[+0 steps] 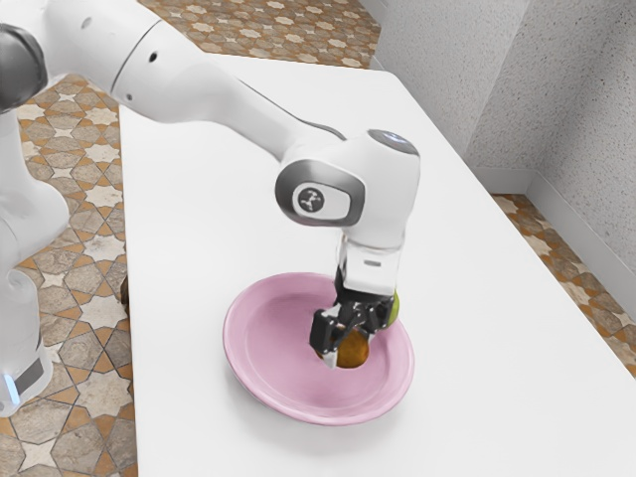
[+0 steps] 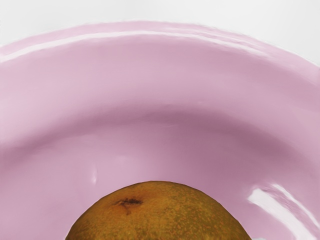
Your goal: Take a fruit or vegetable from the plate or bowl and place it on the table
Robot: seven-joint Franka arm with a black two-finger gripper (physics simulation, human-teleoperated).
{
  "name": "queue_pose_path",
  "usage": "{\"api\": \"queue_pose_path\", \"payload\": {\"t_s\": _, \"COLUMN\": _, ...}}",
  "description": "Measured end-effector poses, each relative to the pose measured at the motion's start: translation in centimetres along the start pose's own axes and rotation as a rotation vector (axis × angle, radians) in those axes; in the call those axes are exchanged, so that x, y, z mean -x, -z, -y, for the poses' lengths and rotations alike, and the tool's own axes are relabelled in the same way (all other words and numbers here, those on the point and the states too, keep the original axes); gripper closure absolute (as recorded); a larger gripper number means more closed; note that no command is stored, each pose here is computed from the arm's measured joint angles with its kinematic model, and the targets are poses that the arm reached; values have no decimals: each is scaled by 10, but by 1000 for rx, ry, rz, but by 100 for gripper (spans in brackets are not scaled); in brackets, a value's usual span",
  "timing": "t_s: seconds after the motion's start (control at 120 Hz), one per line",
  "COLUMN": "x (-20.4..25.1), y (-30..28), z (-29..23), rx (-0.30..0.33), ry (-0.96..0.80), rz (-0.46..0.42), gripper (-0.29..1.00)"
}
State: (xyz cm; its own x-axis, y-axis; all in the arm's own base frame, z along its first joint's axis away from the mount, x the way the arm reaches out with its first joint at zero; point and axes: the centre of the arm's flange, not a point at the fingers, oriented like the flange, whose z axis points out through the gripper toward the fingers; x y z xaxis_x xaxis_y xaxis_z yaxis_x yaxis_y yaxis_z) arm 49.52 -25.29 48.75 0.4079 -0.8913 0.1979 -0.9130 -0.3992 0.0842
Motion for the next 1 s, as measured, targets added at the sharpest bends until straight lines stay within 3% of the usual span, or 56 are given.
{"api": "queue_pose_path", "payload": {"t_s": 0.3, "x": -44, "y": 56, "z": 17, "rx": -100, "ry": -86, "rz": -87, "gripper": 32}}
{"api": "queue_pose_path", "payload": {"t_s": 0.375, "x": -45, "y": 65, "z": 47, "rx": -140, "ry": -71, "rz": -90, "gripper": 32}}
{"api": "queue_pose_path", "payload": {"t_s": 0.517, "x": 20, "y": 94, "z": 155, "rx": -239, "ry": 66, "rz": -84, "gripper": 32}}
{"api": "queue_pose_path", "payload": {"t_s": 0.683, "x": 103, "y": 85, "z": 233, "rx": -256, "ry": 177, "rz": -39, "gripper": 32}}
{"api": "queue_pose_path", "payload": {"t_s": 0.917, "x": 139, "y": 68, "z": 261, "rx": -238, "ry": 176, "rz": -24, "gripper": 32}}
{"api": "queue_pose_path", "payload": {"t_s": 1.0, "x": 143, "y": 66, "z": 264, "rx": -233, "ry": 163, "rz": -22, "gripper": 19}}
